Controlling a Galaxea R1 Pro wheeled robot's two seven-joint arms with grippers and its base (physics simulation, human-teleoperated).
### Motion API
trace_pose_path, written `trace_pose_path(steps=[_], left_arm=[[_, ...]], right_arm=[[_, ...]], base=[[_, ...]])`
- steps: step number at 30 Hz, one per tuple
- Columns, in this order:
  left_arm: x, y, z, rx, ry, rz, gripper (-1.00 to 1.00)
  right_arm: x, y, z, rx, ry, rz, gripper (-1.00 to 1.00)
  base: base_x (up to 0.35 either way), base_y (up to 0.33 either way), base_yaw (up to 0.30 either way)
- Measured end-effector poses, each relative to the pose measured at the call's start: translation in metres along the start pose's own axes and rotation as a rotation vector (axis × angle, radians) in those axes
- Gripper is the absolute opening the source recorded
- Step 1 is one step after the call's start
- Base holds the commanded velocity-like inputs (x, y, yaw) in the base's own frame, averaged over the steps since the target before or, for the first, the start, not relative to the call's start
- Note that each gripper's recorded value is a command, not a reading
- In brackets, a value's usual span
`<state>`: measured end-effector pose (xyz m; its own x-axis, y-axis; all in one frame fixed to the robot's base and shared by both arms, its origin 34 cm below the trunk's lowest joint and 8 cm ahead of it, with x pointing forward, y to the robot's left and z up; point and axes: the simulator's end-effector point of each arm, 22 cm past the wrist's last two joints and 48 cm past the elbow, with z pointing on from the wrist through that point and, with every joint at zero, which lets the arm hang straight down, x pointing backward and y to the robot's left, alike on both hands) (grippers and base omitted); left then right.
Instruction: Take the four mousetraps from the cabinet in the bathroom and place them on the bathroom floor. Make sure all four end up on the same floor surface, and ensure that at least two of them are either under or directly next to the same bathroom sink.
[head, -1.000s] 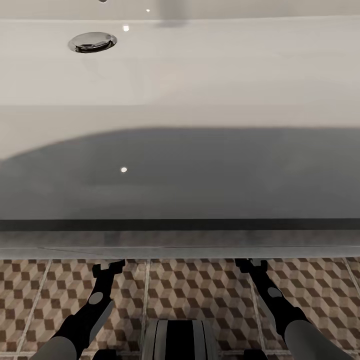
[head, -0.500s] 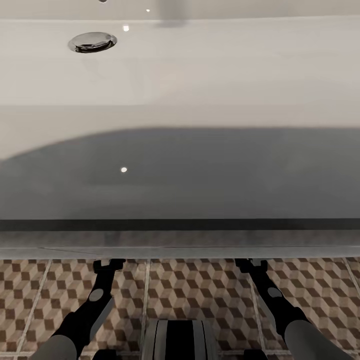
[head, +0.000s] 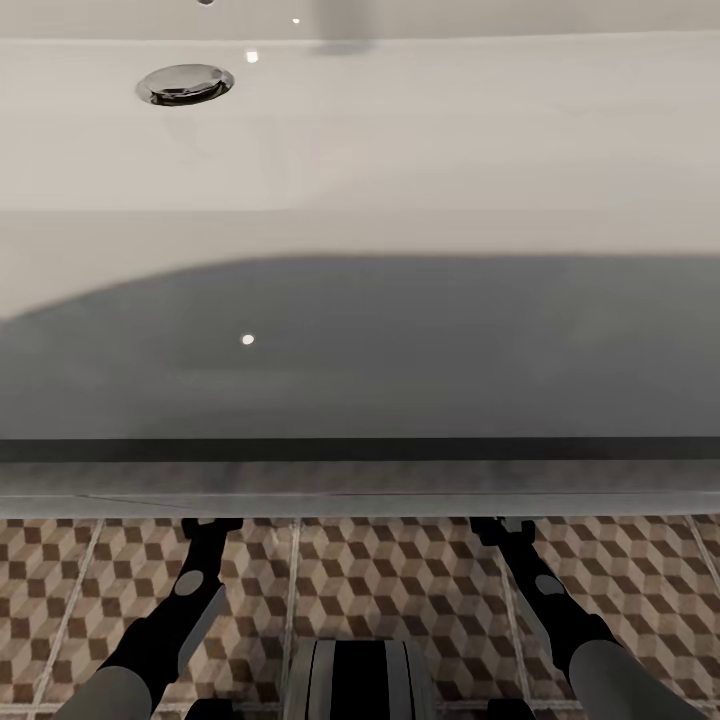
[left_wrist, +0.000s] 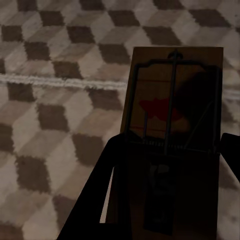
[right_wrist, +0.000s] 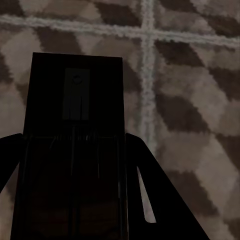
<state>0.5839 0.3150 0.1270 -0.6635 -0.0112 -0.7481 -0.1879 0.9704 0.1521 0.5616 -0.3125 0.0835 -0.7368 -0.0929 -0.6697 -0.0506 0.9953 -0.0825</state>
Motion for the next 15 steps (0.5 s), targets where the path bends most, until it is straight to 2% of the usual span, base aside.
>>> trace_pose_path(steps=[15], left_arm=[[0.0018,0.0073,0.0008,-0.011,0.003,0.006,-1.0]], right_arm=[[0.0001,-0.0007,0.0,0.002,0.0,0.002,-1.0]], base=[[0.0,0.0,0.0]])
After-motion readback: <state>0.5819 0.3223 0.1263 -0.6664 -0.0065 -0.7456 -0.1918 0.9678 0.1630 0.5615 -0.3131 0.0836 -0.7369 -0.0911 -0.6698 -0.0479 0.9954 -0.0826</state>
